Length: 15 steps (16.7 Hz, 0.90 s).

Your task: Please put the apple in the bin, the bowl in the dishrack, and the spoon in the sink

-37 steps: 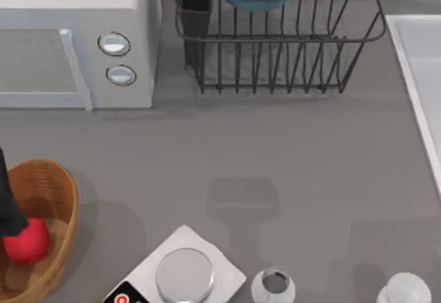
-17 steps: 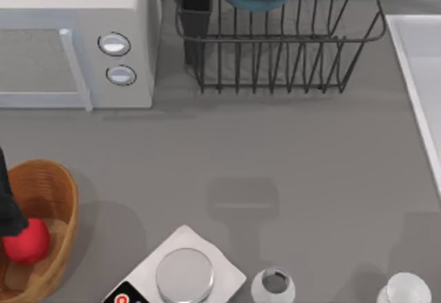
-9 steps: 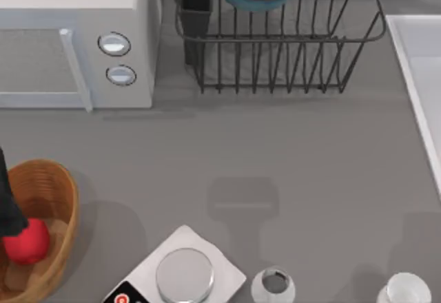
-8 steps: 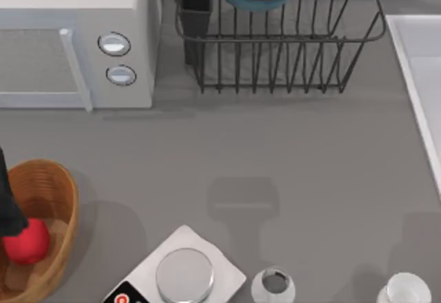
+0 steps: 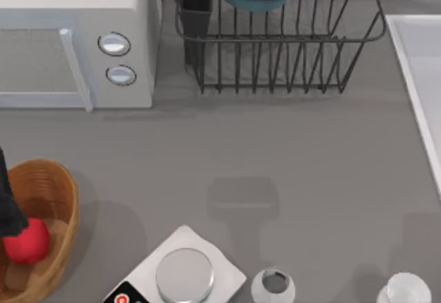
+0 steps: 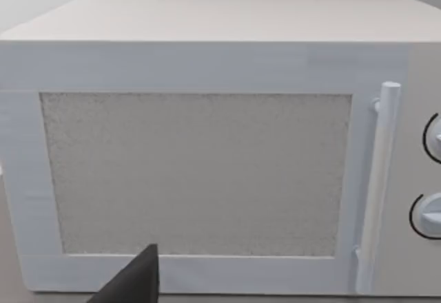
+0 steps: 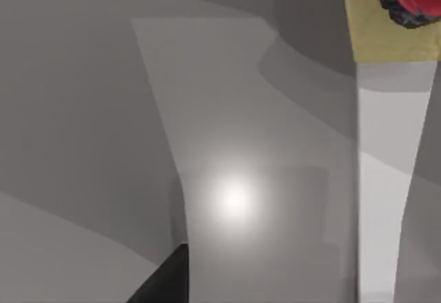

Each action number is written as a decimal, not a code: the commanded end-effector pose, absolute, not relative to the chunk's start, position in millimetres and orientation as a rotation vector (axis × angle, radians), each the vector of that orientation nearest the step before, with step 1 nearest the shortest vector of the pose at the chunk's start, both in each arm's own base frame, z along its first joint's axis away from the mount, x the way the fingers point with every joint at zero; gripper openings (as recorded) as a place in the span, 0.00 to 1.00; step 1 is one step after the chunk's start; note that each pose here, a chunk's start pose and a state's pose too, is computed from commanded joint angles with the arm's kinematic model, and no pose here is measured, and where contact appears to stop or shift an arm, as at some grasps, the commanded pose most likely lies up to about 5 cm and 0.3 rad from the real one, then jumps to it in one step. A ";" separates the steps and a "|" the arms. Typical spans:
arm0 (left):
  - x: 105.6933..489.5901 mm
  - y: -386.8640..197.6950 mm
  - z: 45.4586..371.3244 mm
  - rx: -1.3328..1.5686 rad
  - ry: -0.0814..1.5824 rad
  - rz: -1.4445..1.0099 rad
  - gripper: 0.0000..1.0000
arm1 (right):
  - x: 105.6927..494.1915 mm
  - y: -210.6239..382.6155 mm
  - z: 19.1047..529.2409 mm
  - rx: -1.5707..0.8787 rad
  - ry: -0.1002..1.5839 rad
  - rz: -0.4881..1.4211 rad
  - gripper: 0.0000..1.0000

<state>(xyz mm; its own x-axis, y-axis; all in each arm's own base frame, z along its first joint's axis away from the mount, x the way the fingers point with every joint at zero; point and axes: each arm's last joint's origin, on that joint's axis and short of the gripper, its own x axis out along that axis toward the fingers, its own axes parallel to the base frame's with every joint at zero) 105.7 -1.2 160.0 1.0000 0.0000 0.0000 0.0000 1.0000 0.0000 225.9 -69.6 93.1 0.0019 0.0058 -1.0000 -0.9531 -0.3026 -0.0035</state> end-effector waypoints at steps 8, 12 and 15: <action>105.7 -1.2 160.0 0.000 0.000 0.000 1.00 | 226.4 -69.1 117.2 -1.441 1.089 1.389 0.00; 105.7 -1.2 160.0 0.000 0.000 0.000 1.00 | 230.0 -70.3 136.9 -1.439 1.090 1.393 0.00; 105.7 -1.2 160.0 0.000 0.000 0.000 1.00 | 231.4 -70.7 152.3 -1.440 1.089 1.392 0.00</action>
<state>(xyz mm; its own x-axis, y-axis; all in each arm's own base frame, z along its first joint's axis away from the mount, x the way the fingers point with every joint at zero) 105.7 -1.2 160.0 1.0000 0.0000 0.0000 0.0000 1.0000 0.0000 231.4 -70.7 152.3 0.0077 -0.0344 -0.9994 -0.9616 -0.2745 0.0021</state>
